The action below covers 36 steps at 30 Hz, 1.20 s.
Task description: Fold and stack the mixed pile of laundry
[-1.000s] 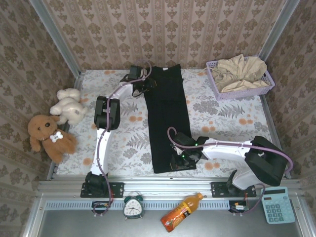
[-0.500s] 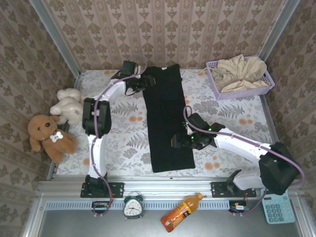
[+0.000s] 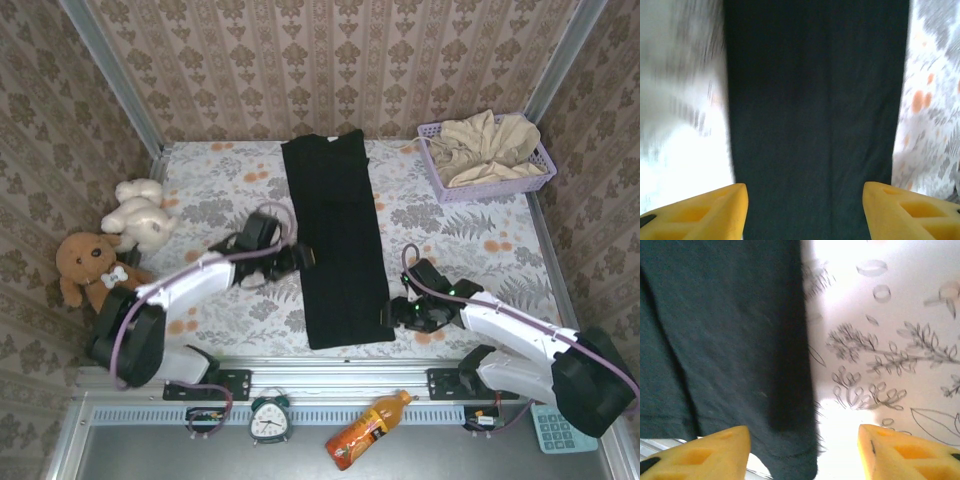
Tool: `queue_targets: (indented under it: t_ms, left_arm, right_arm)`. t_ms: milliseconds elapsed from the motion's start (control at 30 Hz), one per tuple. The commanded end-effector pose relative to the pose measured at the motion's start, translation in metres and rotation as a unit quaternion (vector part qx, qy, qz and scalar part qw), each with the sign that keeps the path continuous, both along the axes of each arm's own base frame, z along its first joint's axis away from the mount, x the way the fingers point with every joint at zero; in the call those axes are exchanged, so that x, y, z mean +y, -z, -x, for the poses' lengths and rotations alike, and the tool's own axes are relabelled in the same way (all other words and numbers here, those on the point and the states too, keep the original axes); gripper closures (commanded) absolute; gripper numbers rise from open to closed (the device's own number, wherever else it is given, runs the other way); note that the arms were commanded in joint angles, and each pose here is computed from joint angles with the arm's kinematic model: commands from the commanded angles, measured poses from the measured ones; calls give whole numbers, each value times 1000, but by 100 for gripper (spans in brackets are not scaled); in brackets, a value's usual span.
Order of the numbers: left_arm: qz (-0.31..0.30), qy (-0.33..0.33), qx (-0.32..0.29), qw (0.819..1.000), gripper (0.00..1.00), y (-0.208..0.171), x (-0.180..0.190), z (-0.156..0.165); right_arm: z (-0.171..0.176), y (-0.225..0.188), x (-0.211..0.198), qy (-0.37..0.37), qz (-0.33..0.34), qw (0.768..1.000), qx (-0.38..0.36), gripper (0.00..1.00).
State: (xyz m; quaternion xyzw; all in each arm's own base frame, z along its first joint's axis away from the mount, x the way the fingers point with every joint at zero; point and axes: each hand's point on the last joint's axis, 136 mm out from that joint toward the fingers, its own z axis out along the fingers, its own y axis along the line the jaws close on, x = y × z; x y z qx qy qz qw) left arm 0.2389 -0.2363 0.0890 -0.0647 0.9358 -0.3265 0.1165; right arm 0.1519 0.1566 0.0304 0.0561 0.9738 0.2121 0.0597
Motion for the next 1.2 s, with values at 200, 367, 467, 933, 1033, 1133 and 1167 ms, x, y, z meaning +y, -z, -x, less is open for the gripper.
queue_targets:
  t_ms: [200,367,467,933,1033,1133,1167]
  left_arm:
    - [19,-104,86,991,40,17,18,89]
    - [21,-61,152,986,44,44,1,129]
    - [17,-42,178,983,45,55,-8,142]
    - [44,13,213,976,63,54,-50,165]
    - [48,19,215,975,64,55,-55,167]
    - [48,16,209,977,74,56,-55,164]
    - [48,14,207,977,78,56,-54,163]
  right_arm:
    - [15,2,19,-10,-42,999,21,51]
    - [21,5,26,-25,-48,998,31,53]
    - [20,5,30,-30,-46,998,29,55]
    - [20,13,24,-20,-27,999,28,65]
    - [20,14,23,-20,-26,999,27,67]
    - [18,14,24,-20,-25,999,24,73]
    - [18,14,23,-20,-24,999,22,74]
